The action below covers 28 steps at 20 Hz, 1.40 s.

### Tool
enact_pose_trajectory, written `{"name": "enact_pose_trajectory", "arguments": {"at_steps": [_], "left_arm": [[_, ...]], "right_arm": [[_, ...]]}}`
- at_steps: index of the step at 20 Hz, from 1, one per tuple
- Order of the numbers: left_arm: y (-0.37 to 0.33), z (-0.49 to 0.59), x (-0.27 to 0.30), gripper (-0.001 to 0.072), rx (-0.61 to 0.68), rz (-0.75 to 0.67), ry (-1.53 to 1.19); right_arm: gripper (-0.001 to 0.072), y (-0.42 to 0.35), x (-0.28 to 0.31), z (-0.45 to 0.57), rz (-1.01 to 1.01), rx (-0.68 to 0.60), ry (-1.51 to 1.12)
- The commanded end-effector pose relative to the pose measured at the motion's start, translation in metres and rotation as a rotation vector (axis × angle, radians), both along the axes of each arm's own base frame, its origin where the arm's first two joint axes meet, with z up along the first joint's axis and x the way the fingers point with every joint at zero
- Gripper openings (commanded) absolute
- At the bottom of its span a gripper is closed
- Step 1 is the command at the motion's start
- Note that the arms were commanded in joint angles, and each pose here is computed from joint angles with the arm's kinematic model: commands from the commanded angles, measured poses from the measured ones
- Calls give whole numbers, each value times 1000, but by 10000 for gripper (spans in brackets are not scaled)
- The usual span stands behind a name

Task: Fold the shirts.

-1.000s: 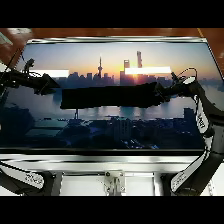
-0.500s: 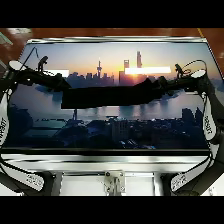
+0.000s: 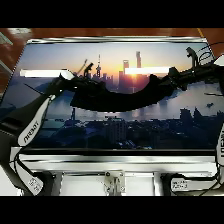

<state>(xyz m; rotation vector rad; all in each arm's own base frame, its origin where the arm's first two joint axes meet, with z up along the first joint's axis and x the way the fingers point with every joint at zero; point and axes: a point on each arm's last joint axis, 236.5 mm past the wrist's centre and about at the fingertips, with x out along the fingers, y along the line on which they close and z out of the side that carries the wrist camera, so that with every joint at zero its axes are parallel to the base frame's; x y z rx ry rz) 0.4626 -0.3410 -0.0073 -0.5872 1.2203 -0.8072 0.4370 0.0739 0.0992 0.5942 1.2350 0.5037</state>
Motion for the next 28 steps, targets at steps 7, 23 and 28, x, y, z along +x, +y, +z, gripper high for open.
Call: {"name": "enact_pose_trajectory", "arguments": {"at_steps": [7, 23, 28], "left_arm": [[-148, -27, -77, 42, -198, -53, 143], [207, 238, 90, 37, -94, 435, -626], [300, 324, 31, 38, -41, 502, -766]], "right_arm": [[59, 4, -50, 51, 58, -53, -28], [59, 202, -8, 16, 228, -20, -241], [128, 315, -4, -64, 200, 132, -139]]}}
